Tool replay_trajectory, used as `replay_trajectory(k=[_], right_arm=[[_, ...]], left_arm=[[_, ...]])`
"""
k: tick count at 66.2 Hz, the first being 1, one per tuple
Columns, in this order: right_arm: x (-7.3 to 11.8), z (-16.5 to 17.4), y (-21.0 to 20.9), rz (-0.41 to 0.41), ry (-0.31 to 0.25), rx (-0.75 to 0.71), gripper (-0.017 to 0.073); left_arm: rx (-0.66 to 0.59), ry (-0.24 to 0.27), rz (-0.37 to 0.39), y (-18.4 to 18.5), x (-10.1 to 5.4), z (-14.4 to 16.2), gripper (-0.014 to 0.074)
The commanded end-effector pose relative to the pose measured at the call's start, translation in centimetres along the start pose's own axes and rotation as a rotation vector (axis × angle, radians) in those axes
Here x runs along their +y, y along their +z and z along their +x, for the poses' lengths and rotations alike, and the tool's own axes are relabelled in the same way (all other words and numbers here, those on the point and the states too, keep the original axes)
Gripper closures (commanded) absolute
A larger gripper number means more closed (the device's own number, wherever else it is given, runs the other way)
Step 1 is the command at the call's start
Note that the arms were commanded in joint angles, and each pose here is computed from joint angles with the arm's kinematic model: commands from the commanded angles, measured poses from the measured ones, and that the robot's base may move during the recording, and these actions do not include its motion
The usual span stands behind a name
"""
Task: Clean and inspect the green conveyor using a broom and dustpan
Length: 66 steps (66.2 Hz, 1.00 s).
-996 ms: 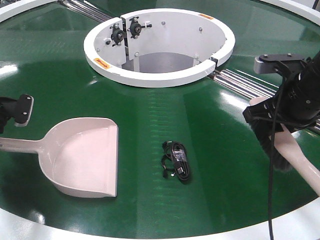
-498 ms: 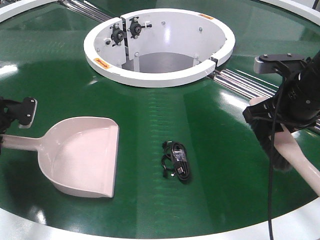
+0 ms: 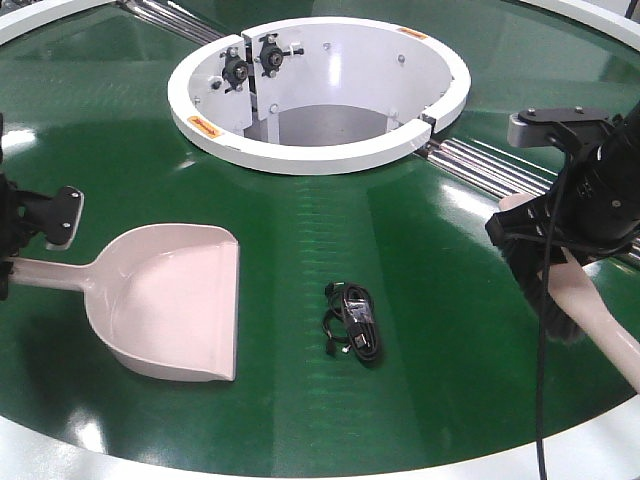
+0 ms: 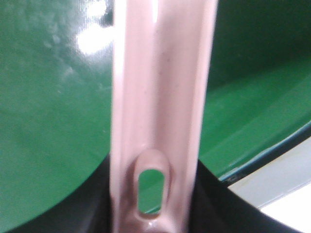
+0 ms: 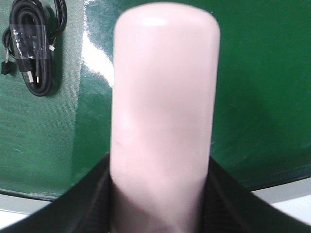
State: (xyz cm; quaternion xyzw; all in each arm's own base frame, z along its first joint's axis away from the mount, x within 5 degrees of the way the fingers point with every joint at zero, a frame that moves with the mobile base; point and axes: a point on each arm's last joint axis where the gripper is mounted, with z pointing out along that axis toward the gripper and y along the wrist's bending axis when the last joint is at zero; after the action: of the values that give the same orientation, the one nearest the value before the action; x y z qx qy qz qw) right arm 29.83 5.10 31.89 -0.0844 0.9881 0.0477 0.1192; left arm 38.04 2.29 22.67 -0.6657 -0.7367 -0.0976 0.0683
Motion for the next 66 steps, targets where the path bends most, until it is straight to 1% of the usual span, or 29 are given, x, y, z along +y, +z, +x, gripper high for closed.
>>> replay_trajectory(k=[1, 15, 31, 39, 52, 66], right_arm=[[0.2, 0.6, -2.0, -0.002, -0.005, -0.018, 0.0563], [0.2, 0.6, -2.0, -0.002, -0.005, -0.018, 0.0563], [0.2, 0.6, -2.0, -0.002, -0.005, -0.018, 0.0563], [0.2, 0.6, -2.0, -0.002, -0.005, -0.018, 0.0563], [0.2, 0.6, -2.0, -0.003, -0.004, -0.018, 0.0563], [0.2, 0.6, -2.0, -0.003, -0.004, -0.017, 0.0563]], left_arm=[[-0.01, -0.001, -0.055, -3.1, -0.5, -0.8, 0.0601], [0.008, -0.025, -0.077, -3.7, -0.7, -2.9, 0.0601], [0.018, 0.005, -0.101, -4.4, -1.1, -5.5, 0.0601], [0.018, 0.029, -0.109, -4.7, -1.4, -6.5, 0.0601], [0.011, 0.038, -0.119, -5.1, -1.8, -8.0, 0.0601], [0.002, 0.032, -0.134, -5.5, -2.1, -9.2, 0.0601]])
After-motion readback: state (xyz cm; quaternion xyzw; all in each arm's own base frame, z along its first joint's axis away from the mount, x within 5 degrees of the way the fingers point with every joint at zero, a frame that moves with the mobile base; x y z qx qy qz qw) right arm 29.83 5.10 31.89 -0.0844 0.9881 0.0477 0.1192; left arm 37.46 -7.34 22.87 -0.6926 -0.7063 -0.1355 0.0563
